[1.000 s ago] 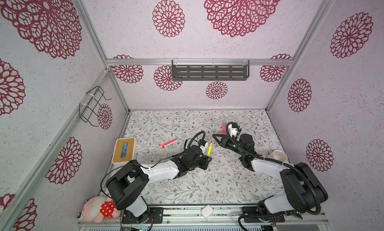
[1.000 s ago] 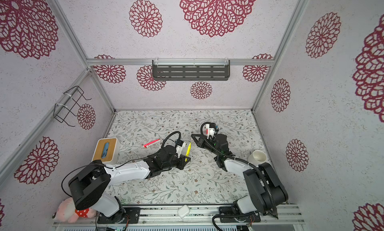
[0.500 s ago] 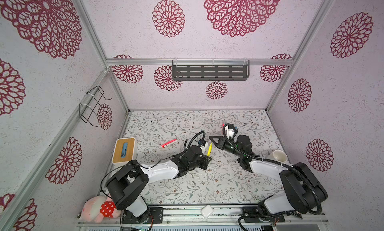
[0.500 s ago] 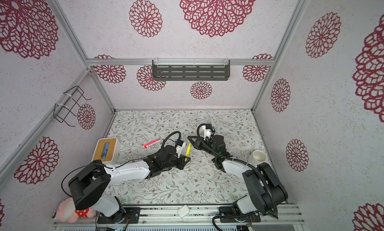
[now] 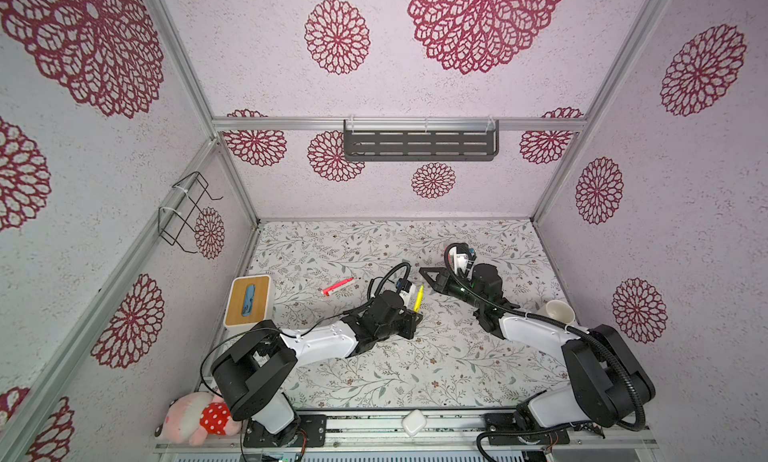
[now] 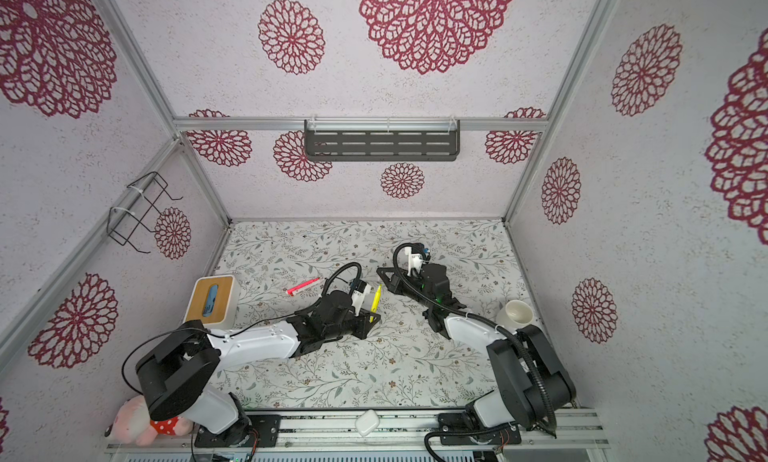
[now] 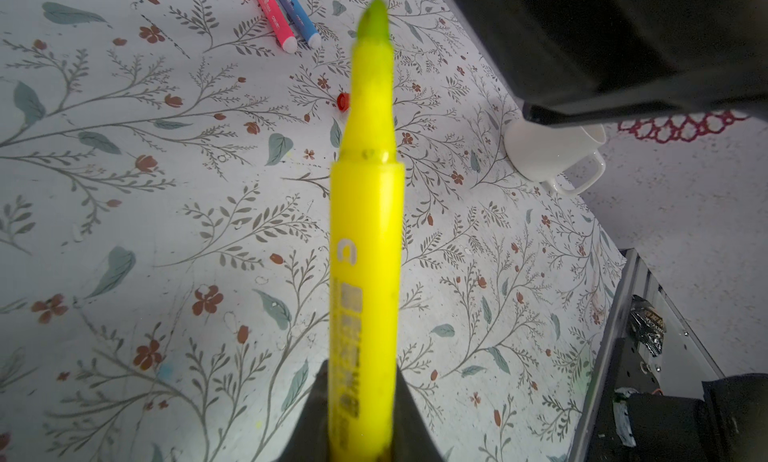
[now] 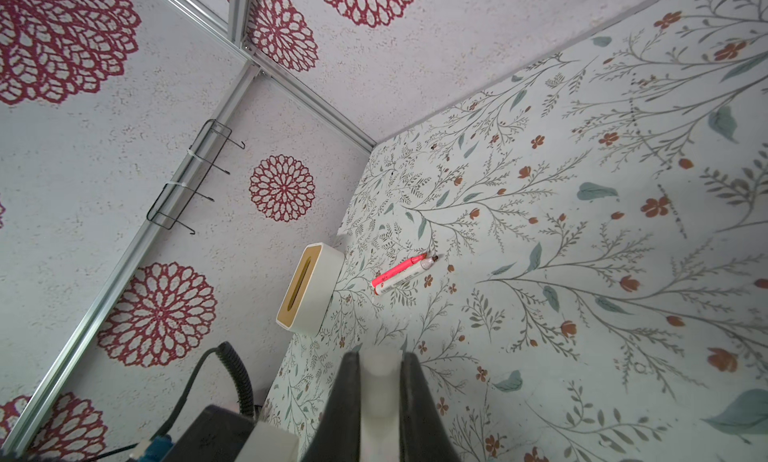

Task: Insert the pens into the pen caps
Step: 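Carry the clear cap over the yellow highlighter tip with the right gripper, then lower the clear cap onto the highlighter tip held by the left gripper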

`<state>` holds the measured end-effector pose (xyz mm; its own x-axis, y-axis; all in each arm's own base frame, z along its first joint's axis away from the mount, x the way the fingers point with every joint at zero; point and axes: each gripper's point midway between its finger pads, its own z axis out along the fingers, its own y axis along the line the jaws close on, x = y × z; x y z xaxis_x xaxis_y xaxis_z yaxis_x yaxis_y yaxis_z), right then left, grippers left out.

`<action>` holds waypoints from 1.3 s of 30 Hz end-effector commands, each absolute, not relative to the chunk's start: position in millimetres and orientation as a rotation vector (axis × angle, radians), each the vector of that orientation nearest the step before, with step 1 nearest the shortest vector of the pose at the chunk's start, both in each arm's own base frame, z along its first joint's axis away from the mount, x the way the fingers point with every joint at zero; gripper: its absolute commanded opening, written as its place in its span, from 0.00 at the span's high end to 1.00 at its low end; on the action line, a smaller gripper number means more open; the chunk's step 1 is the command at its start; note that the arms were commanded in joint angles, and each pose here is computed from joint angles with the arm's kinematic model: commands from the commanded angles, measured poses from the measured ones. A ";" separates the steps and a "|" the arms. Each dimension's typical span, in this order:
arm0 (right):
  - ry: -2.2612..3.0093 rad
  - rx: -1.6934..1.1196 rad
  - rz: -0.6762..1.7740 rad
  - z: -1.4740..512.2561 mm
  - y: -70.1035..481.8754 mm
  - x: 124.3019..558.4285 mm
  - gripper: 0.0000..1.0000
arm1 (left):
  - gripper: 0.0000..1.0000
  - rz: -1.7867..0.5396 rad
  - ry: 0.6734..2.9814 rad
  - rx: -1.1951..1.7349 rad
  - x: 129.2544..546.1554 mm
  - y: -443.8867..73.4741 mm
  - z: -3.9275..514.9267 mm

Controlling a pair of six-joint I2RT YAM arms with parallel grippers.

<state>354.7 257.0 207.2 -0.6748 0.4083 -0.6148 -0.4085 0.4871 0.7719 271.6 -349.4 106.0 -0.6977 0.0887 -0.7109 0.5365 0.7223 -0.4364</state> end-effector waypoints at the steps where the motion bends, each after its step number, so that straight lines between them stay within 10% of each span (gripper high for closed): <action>1: 1.847 -0.036 1.258 234.3 253.9 357.6 0.95 | 1.00 -0.845 2.199 0.476 271.0 -347.9 116.7; 39: 1.841 -0.070 1.317 225.9 257.5 336.3 0.95 | 1.00 -0.837 2.212 0.472 273.0 -347.0 113.7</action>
<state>343.0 254.1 204.3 -0.6740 0.4046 -0.6180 -0.4178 0.4811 0.7707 271.2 -347.4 106.8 -0.6937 0.0925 -0.7143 0.5380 0.7260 -0.4284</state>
